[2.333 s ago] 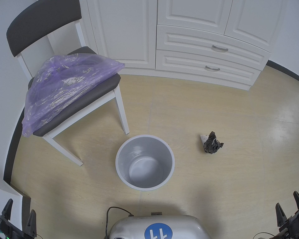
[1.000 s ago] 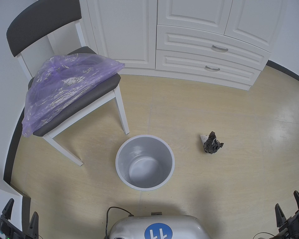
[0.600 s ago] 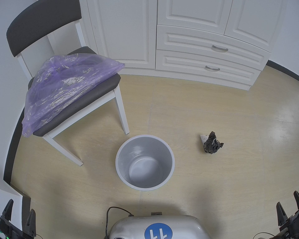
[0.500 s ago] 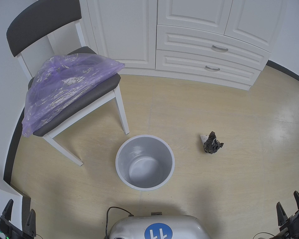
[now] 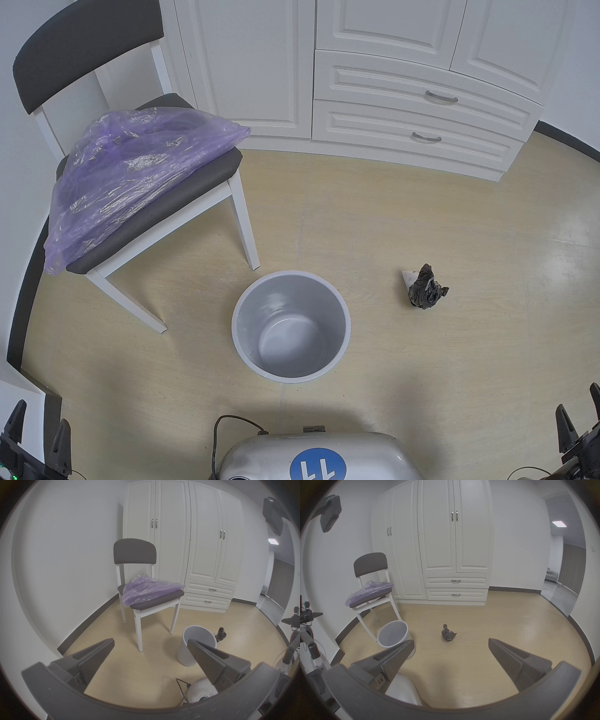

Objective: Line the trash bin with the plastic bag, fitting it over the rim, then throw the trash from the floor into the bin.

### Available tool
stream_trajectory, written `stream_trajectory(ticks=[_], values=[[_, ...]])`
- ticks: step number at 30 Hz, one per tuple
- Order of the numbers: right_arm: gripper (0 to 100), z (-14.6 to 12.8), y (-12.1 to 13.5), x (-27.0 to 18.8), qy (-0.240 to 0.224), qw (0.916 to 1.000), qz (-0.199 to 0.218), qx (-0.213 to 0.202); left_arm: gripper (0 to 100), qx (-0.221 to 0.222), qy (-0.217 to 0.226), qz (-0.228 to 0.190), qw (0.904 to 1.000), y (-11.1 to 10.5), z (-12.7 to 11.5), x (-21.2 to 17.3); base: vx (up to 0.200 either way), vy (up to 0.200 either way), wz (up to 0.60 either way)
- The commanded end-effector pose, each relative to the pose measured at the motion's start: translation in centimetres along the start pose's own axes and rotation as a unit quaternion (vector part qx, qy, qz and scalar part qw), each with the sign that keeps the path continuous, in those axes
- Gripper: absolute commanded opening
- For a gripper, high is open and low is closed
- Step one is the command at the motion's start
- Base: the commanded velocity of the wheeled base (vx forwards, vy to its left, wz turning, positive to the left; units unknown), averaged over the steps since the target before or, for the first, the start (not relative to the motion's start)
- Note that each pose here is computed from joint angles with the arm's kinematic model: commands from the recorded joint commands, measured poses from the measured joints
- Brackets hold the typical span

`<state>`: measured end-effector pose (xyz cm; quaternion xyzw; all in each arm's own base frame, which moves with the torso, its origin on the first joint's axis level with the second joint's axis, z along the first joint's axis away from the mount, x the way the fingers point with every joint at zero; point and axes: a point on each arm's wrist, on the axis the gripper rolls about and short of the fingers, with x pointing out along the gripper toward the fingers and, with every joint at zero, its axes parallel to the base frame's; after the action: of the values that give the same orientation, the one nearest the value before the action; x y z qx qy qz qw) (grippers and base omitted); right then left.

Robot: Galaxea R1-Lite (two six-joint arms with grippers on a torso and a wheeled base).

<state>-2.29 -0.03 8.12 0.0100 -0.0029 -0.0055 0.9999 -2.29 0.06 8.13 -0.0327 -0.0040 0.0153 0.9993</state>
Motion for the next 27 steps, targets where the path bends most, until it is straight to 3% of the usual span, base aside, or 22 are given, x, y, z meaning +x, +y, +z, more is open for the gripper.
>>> stream_trajectory(ticks=[1, 3, 5, 6, 7, 8, 9, 11, 12, 15, 16, 21, 23, 25, 27], values=[[100, -0.5, 0.0, 0.0, 0.001, 0.9999, -0.002, -0.01, 100, 0.008, 0.0, -0.001, 1.0, 0.0, -0.5, 0.0, 0.0, 0.0, 0.0], [100, -0.5, 0.0, 0.0, 0.0, 0.9993, 0.009, -0.036, 100, 0.038, -0.015, -0.013, 0.9991, 0.0, -0.1, 0.0, 0.0, 0.0, 0.0], [100, -0.5, 0.1, 0.0, 0.0, 0.9993, 0.013, -0.035, 100, 0.049, -0.081, -0.027, 0.9951, -0.2, 1.8, -0.4, 0.0, 0.0, 0.0], [100, -0.5, 0.1, 0.0, 0.0, 0.9993, 0.013, -0.035, 100, 0.049, -0.081, -0.027, 0.9951, -0.2, 1.8, -0.4, 0.0, 0.0, 0.0], [100, -0.5, 0.0, 0.0, -0.002, 0.9997, 0.011, -0.023, 100, 0.016, -0.13, -0.039, 0.9906, -0.3, 3.3, -0.9, 0.0, 0.0, 0.0], [100, -0.5, 0.0, 0.0, -0.002, 0.9998, 0.009, -0.019, 100, 0.009, -0.132, -0.04, 0.9904, -0.3, 3.4, -0.9, 0.0, 0.0, 0.0], [100, 0.7, 0.0, -0.2, -0.039, 0.9991, -0.009, 0.011, 100, -0.017, -0.131, -0.044, 0.9903, -0.3, 3.5, -1.0, 0.0, 0.0, 0.0], [100, 3.9, 0.0, -1.1, -0.124, 0.9906, -0.004, 0.058, 100, -0.02, -0.118, -0.042, 0.9919, -0.3, 3.1, -0.8, 0.0, 0.0, 0.0], [100, 5.0, 0.0, -1.3, -0.131, 0.9896, 0.005, 0.059, 100, -0.018, -0.11, -0.043, 0.9928, -0.3, 2.9, -0.8, 0.0, 0.0, 0.0], [100, 6.0, 0.1, -1.1, -0.113, 0.9929, 0.012, 0.035, 100, -0.005, -0.1, -0.046, 0.9939, -0.4, 3.2, -0.9, 0.0, 0.0, 0.0], [100, 6.5, 0.2, -0.4, -0.09, 0.9959, 0.009, 0.0, 100, 0.03, -0.091, -0.064, 0.9934, -0.5, 4.2, -1.3, 0.0, 0.0, 0.0], [100, 9.4, 0.3, 2.3, -0.054, 0.9984, 0.016, -0.002, 100, 0.06, -0.018, -0.101, 0.9929, -0.8, 8.1, 0.3, 0.0, 0.0, 0.0], [100, 10.0, 0.3, 2.8, -0.049, 0.9987, 0.016, -0.002, 100, 0.06, -0.004, -0.1, 0.9931, -0.8, 8.7, 1.0, 0.0, 0.0, 0.0], [100, 12.0, 0.4, 5.4, -0.034, 0.9993, 0.012, 0.0, 100, 0.058, 0.059, -0.077, 0.9936, -1.2, 10.6, 4.3, 0.0, 0.0, 0.0], [100, 13.3, 0.4, 7.2, -0.035, 0.9994, 0.01, 0.001, 100, 0.058, 0.087, -0.051, 0.9932, -1.2, 11.1, 6.7, 0.0, 0.0, 0.0]])
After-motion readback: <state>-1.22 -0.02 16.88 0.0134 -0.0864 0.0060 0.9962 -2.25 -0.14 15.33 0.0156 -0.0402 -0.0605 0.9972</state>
